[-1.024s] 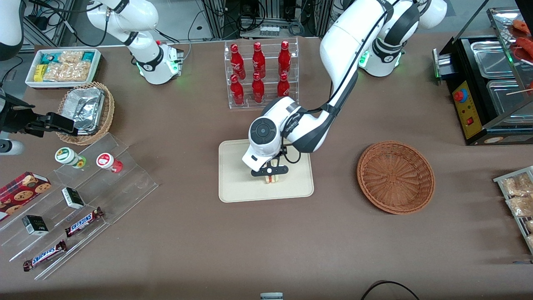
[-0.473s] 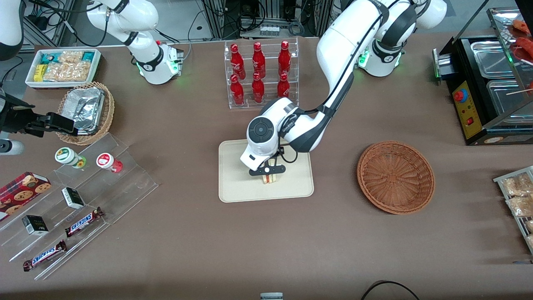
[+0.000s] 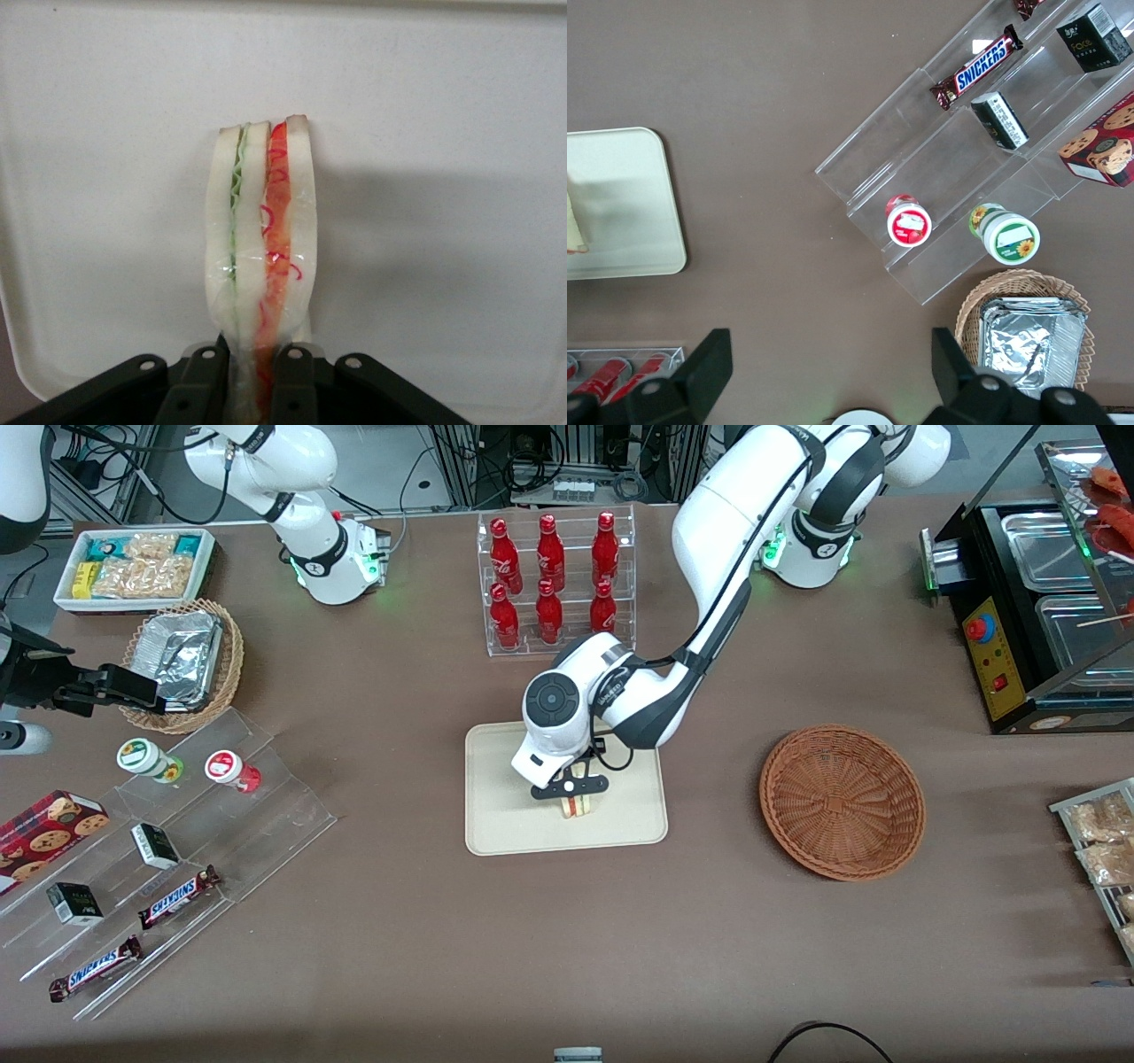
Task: Place sandwich from basket to tray
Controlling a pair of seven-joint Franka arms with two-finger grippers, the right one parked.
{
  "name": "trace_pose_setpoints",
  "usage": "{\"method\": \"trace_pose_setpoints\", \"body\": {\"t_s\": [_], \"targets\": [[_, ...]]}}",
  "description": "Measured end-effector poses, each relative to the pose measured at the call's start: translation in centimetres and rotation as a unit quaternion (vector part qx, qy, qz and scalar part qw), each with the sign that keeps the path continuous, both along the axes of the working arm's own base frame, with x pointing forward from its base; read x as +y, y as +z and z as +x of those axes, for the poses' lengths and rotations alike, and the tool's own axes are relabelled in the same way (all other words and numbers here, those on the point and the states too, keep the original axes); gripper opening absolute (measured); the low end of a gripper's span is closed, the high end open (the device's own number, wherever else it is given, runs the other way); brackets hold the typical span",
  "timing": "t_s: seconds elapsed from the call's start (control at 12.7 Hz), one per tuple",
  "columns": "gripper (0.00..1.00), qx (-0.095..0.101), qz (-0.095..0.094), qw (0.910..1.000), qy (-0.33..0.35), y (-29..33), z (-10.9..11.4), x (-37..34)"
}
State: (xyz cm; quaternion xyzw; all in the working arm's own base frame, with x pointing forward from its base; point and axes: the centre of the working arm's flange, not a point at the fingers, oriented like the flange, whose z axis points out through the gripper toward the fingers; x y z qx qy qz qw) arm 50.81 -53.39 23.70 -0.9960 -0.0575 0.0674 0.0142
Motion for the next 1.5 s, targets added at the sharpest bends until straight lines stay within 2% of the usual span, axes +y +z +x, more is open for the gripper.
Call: {"method": "trace_pose_setpoints", "body": {"t_s": [0.24, 0.79, 0.87, 1.18, 1.5], "targets": [[0.22, 0.002, 0.002, 1.0, 0.002, -0.4, 0.0, 0.0], [0.96, 0.001, 0.002, 1.0, 0.003, -0.5, 0.0, 0.0], [1.0, -0.001, 0.0, 1.0, 0.003, -0.1, 0.2, -0.1], [1.0, -0.008, -0.004, 0.9999, 0.007, 3.7, 1.3, 0.0], [1.0, -0.024, -0.016, 0.9995, 0.011, 9.6, 2.3, 0.2]]}}
